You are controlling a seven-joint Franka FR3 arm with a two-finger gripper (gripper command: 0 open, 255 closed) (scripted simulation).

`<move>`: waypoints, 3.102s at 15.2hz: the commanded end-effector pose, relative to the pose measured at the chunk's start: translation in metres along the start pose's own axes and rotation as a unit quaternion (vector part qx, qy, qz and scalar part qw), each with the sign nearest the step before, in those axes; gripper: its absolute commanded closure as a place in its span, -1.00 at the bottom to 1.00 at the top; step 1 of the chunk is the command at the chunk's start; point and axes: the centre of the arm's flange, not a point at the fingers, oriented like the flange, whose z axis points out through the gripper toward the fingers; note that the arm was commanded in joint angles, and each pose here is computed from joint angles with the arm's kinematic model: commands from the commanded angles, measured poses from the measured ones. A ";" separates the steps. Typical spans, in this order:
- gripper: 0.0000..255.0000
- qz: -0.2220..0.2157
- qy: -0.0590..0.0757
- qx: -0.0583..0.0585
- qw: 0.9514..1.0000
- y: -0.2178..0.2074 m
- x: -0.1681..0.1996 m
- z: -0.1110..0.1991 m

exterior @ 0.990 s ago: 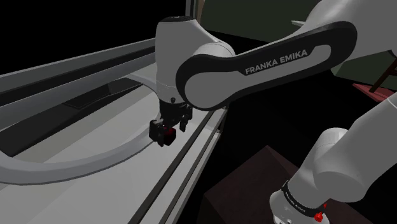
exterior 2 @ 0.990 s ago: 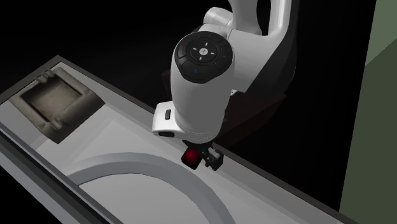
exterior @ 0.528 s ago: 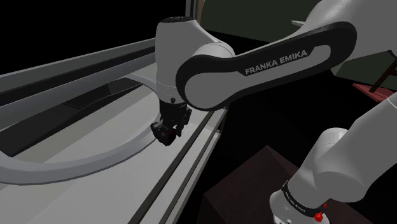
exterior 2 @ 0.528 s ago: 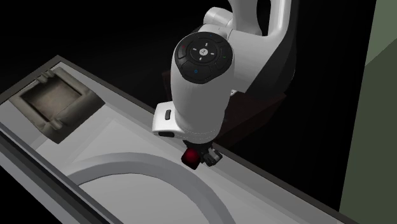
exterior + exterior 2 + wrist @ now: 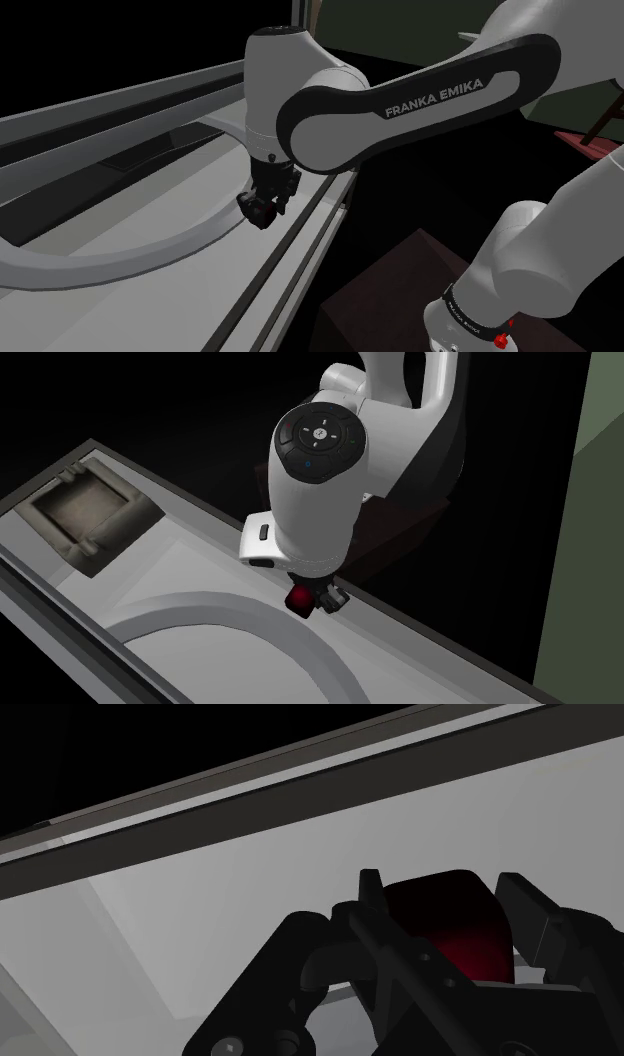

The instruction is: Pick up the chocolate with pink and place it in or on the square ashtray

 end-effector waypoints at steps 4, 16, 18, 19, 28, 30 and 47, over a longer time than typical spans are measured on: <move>1.00 0.000 0.000 0.000 1.000 0.000 0.001 -0.021; 1.00 0.000 0.000 0.000 1.000 0.000 0.003 -0.084; 1.00 0.000 0.000 0.000 1.000 0.000 0.004 -0.095; 1.00 0.000 0.000 0.000 1.000 0.000 0.004 -0.100; 1.00 0.000 0.000 0.000 1.000 0.061 0.032 -0.120; 1.00 0.000 0.000 0.000 1.000 0.085 0.042 -0.120; 1.00 0.000 0.000 0.000 1.000 0.290 0.134 -0.117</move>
